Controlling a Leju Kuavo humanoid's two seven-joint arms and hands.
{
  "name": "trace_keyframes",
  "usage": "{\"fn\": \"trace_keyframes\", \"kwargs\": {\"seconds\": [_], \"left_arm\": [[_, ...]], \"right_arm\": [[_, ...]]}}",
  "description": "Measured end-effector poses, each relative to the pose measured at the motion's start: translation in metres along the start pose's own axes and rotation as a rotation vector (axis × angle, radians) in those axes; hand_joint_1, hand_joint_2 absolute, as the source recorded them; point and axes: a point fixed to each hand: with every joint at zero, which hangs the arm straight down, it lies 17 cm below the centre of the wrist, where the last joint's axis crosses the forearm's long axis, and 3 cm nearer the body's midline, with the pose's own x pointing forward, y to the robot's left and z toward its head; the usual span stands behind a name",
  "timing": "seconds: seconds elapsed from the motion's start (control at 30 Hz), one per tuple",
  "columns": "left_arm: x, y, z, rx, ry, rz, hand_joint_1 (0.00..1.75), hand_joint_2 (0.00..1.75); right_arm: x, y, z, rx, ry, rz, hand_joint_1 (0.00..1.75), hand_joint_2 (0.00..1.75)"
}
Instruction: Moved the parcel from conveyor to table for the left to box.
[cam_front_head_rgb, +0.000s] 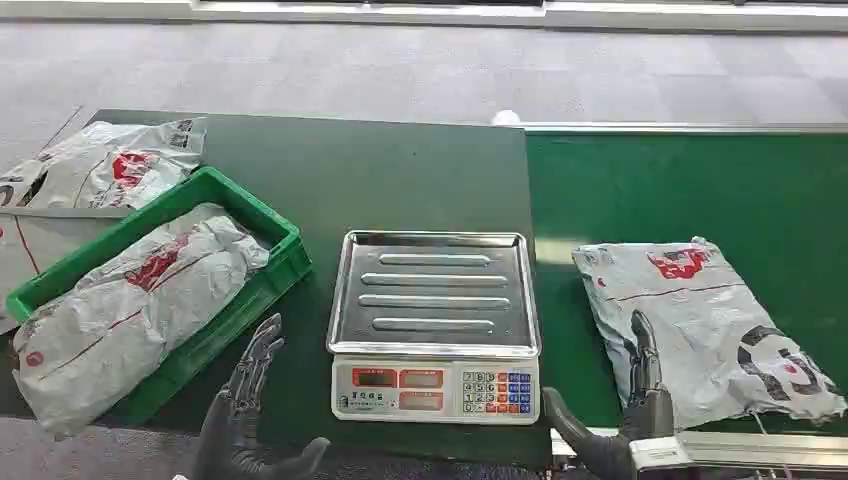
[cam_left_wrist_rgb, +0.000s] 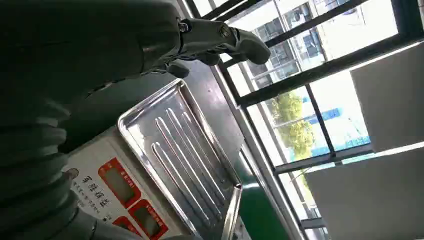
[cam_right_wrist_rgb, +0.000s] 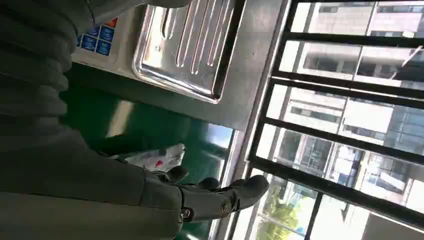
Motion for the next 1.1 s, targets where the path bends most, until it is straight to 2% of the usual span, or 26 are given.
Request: {"fn": "trace_keyframes", "kwargs": {"seconds": [0.4, 0.43, 0.53, 0.63, 0.73, 0.8, 0.87, 0.97, 1.1], "left_arm": [[0.0, 0.0, 0.0, -0.001, 0.0, 0.0, 0.0, 1.75], [0.0, 0.0, 0.0, -0.001, 0.0, 0.0, 0.0, 1.75], [0.003, -0.003, -0.004, -0.025, -0.022, -0.013, 0.0, 1.75], [0.007, -0.001, -0.008, -0.034, -0.041, -0.019, 0.0, 1.75], [0.009, 0.003, -0.007, -0.015, -0.038, -0.036, 0.0, 1.75], [0.009, 0.008, -0.004, 0.011, -0.026, -0.032, 0.0, 1.75], [0.008, 0.01, -0.003, 0.02, -0.015, -0.02, 0.0, 1.75], [0.006, 0.011, 0.0, 0.03, 0.0, -0.015, 0.0, 1.75], [0.005, 0.012, 0.001, 0.035, 0.005, -0.017, 0.0, 1.75]], "right_arm": [[0.001, 0.0, 0.0, -0.002, -0.004, 0.02, 0.0, 1.75], [0.001, -0.001, 0.0, -0.005, -0.008, 0.05, 0.0, 1.75], [-0.004, -0.003, -0.009, 0.027, -0.039, 0.286, 0.0, 1.75], [-0.035, -0.016, -0.038, 0.09, -0.012, 0.54, 0.0, 1.75], [-0.1, -0.06, -0.07, 0.106, 0.132, 0.831, 0.0, 1.75], [-0.159, -0.1, -0.085, 0.117, 0.335, 0.94, 0.0, 1.75], [-0.231, -0.153, -0.081, 0.137, 0.577, 1.025, 0.0, 1.75], [-0.287, -0.207, -0.068, 0.113, 0.706, 1.011, 0.0, 1.75], [-0.332, -0.248, -0.037, 0.136, 0.846, 1.022, 0.0, 1.75]]}}
